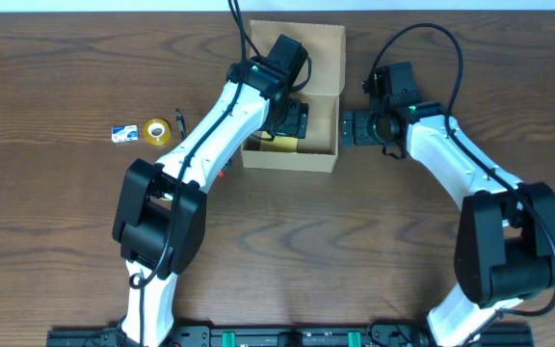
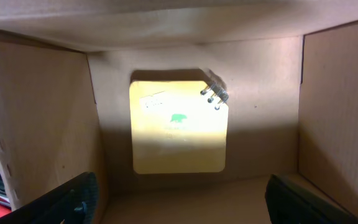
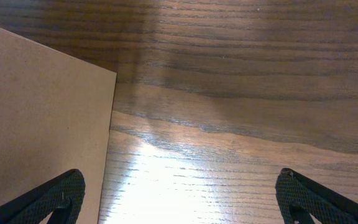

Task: Pack container
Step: 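Lower the notepad into the box and open the left gripper, then lift the left gripper out of the box and move to the red stapler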

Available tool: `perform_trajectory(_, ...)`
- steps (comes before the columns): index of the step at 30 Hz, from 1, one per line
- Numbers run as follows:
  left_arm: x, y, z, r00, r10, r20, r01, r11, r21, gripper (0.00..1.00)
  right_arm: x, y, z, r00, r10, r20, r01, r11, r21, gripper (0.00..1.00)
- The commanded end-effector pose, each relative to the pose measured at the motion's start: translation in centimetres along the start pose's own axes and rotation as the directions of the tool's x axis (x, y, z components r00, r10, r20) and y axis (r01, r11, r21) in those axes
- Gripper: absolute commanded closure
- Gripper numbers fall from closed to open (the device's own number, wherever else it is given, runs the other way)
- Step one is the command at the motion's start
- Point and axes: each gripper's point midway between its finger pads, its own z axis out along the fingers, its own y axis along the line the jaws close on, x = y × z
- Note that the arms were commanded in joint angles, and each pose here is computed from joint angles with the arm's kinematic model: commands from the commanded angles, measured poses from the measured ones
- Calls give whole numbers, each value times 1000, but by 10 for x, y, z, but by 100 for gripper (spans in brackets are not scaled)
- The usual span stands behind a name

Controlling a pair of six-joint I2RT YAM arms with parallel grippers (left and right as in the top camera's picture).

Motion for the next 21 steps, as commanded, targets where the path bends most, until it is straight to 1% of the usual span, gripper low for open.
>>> perform_trajectory(1, -27, -8, -35, 994, 44, 99, -47, 998, 30, 12, 0, -2, 0, 1000, 16, -1, -16, 1000, -1, 1)
perform_trajectory(6, -50, -9, -90, 978, 90, 186, -96, 995, 23, 13, 0, -2, 0, 1000, 15, -1, -15, 1000, -1, 1)
perform_trajectory(9, -57, 5, -126, 971, 82, 223, -75, 996, -40, 14, 0, -2, 0, 1000, 15, -1, -15, 1000, -1, 1)
perform_trajectory(13, -56, 22, -158, 968, 66, 240, -42, 994, -104, 13, 0, -2, 0, 1000, 16, 0, -16, 1000, -1, 1)
perform_trajectory(17, -48, 44, -183, 968, -59, 244, 95, 986, -138, 16, 0, -2, 0, 1000, 15, -1, -15, 1000, -1, 1)
perform_trajectory(19, -39, 61, -191, 957, -159, 241, 202, 965, -168, 17, 0, -2, 0, 1000, 16, -1, -16, 1000, -1, 1)
perform_trajectory(21, -27, 82, -198, 935, -267, 232, 316, 926, -207, 17, 0, -2, 0, 1000, 16, -1, -16, 1000, -1, 1)
